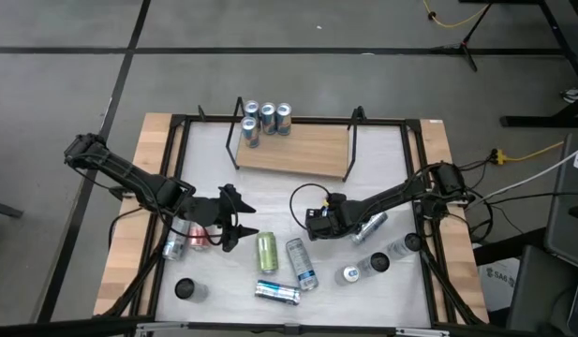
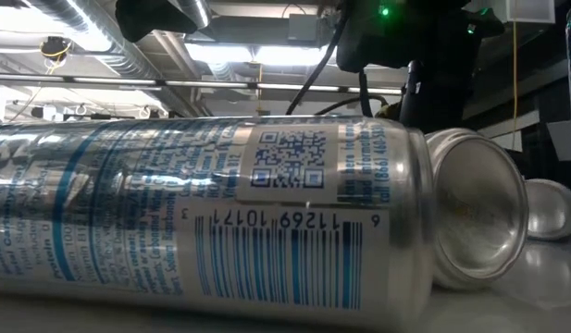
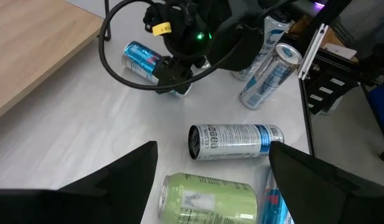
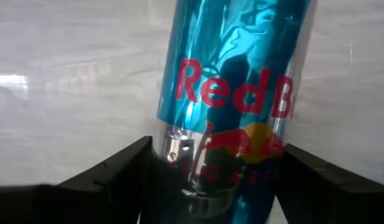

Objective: Place canned beverage on shelf
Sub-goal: Put the blue soda can on the shelf aligned with the other blue soda can

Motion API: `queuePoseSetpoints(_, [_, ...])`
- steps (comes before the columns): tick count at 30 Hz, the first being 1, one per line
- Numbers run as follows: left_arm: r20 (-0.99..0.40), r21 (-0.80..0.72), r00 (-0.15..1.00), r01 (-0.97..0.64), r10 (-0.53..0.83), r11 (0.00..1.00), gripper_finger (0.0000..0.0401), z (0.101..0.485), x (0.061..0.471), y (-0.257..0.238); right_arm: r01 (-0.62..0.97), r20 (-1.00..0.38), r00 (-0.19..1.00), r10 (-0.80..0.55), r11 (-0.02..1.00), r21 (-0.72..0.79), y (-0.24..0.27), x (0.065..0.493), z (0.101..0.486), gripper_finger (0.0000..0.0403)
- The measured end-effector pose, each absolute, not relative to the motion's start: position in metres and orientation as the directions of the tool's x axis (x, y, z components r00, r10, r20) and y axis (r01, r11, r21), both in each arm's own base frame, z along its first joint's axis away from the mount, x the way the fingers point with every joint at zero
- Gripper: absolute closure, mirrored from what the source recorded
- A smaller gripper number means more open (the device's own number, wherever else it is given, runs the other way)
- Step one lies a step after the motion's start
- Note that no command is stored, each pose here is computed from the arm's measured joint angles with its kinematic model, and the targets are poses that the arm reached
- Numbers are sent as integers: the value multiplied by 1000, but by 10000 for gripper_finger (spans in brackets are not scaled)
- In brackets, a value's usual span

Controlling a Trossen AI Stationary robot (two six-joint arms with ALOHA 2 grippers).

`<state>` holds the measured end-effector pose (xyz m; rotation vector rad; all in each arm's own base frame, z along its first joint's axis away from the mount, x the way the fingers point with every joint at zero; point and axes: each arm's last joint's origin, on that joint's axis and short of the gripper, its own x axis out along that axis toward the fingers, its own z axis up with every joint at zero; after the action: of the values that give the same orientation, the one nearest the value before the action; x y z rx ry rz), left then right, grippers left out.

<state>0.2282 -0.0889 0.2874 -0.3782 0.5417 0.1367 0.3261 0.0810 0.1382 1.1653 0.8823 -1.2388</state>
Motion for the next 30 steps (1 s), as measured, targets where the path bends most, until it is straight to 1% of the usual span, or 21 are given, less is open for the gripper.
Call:
queuePoseSetpoints(3, [-527,-315,850,-225,27,922,99,287,228,-89,983,-960,155,-234,-55,173,81,326,138,127])
queuePoseSetpoints(9, [-526,-315,850,-225,27,922,99,287,228,-89,983,-958,156,-242,-56,175,81,326,138,187])
queuePoseSetpoints(12, [-526,-314,850,-225,28,922,99,287,228,-89,983,-957,159,-243,-47,175,81,326,138,191])
queuePoseSetpoints(16, [-523,-317,852,-224,27,922,99,288,228,-89,981,-947,193,-256,59,184,86,333,145,188])
queuePoseSetpoints(18, [-515,-321,857,-223,28,920,99,290,226,-88,971,-933,233,-276,116,208,89,340,152,185])
queuePoseSetpoints(21, [-490,-338,871,-216,24,916,99,297,221,-85,950,-902,295,-317,200,240,92,349,167,187])
queuePoseSetpoints(25, [-439,-370,898,-202,21,907,99,310,210,-80,916,-849,360,-387,318,243,94,360,186,189])
queuePoseSetpoints(27, [-404,-380,914,-212,45,900,99,318,203,-76,893,-816,397,-421,380,239,94,366,196,189])
queuePoseSetpoints(30, [-346,-390,932,-248,108,887,99,328,192,-70,853,-753,445,-484,485,193,94,373,209,187])
